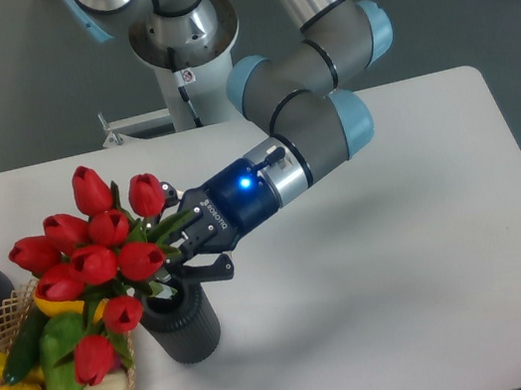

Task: Insert the flowers into the vase
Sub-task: 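Lower the tulip stems into the black vase opening, then push the tulips further down into the vase with the gripper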

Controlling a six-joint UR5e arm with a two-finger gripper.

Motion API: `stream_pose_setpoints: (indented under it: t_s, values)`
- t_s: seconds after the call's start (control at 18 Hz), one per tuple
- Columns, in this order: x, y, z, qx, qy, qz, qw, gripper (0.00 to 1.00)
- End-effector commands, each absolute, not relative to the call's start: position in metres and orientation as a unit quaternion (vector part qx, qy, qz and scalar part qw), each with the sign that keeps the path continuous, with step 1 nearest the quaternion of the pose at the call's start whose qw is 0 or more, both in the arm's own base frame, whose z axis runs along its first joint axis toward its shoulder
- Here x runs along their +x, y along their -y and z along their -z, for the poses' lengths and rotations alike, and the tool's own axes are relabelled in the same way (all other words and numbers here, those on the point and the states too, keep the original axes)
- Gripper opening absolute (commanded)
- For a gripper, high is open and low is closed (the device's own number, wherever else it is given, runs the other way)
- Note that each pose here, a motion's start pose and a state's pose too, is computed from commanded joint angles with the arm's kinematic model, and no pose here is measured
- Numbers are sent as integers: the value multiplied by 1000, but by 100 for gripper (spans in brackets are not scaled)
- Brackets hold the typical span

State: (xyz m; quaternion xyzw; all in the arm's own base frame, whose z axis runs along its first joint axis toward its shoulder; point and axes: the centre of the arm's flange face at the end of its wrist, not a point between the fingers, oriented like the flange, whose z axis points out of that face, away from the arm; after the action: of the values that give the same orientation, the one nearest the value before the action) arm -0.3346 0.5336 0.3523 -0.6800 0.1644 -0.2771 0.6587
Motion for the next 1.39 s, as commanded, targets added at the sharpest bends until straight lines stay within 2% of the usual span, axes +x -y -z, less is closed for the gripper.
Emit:
stream_pose_setpoints:
  t_s: [0.28,1.0,1.39]
  values:
    - [-321,-520,-320,-672,-173,266,669,24]
    - [-320,-520,-271,-663,-191,245,681,25]
    - [-328,-519,-261,-663,-193,236,684,25]
